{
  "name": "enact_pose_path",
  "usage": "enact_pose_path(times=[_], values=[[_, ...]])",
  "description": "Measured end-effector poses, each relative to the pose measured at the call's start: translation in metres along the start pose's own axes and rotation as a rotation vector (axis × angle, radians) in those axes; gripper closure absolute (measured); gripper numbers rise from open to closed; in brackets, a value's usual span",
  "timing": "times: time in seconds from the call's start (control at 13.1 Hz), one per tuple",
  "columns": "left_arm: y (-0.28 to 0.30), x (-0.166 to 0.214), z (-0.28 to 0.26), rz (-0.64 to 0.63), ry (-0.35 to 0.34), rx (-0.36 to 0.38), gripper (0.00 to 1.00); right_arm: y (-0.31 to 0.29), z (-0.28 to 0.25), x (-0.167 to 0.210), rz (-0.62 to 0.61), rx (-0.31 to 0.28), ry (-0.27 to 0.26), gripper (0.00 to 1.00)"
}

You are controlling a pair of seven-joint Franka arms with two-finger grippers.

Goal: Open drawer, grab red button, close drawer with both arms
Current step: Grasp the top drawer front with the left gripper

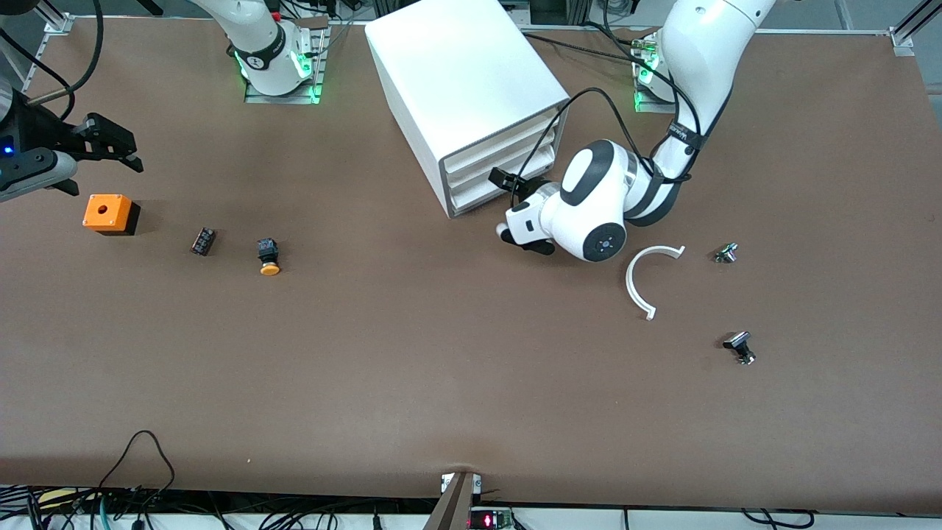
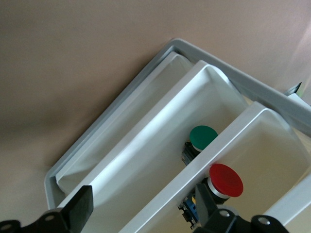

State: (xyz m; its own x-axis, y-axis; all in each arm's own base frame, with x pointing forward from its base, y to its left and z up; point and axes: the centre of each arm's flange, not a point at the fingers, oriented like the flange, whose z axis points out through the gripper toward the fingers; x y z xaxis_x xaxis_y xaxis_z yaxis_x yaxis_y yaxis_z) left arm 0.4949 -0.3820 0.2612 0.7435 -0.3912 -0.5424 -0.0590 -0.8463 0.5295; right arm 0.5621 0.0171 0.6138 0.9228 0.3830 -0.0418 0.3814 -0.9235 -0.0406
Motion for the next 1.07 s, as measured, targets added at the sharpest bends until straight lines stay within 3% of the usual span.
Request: enact_pose_path(times=[0.31, 0.46, 0.54, 0.61, 0.92, 1.07], values=[[0.008, -0.002, 0.009, -0.016, -0.012, -0.012, 0.09, 0.000, 0.000, 0.000, 0.001, 0.000, 0.000, 0.00], [0.011, -0.002, 0.015, -0.018, -0.021, -0.006, 0.14, 0.000, 0.000, 0.000, 0.001, 0.000, 0.000, 0.00], [0.012, -0.002, 0.019, -0.020, -0.028, -0.003, 0.26, 0.001, 0.000, 0.000, 0.001, 0.000, 0.000, 0.00], [0.012, -0.001, 0.024, -0.022, -0.032, -0.001, 0.30, 0.001, 0.000, 0.000, 0.002, 0.000, 0.000, 0.00], [0.011, 0.003, 0.034, -0.028, -0.044, -0.002, 0.31, 0.002, 0.000, -0.001, 0.005, 0.000, -0.001, 0.00], [0.013, 0.003, 0.033, -0.027, -0.041, -0.006, 0.37, 0.002, 0.000, -0.001, 0.005, 0.000, -0.001, 0.00]])
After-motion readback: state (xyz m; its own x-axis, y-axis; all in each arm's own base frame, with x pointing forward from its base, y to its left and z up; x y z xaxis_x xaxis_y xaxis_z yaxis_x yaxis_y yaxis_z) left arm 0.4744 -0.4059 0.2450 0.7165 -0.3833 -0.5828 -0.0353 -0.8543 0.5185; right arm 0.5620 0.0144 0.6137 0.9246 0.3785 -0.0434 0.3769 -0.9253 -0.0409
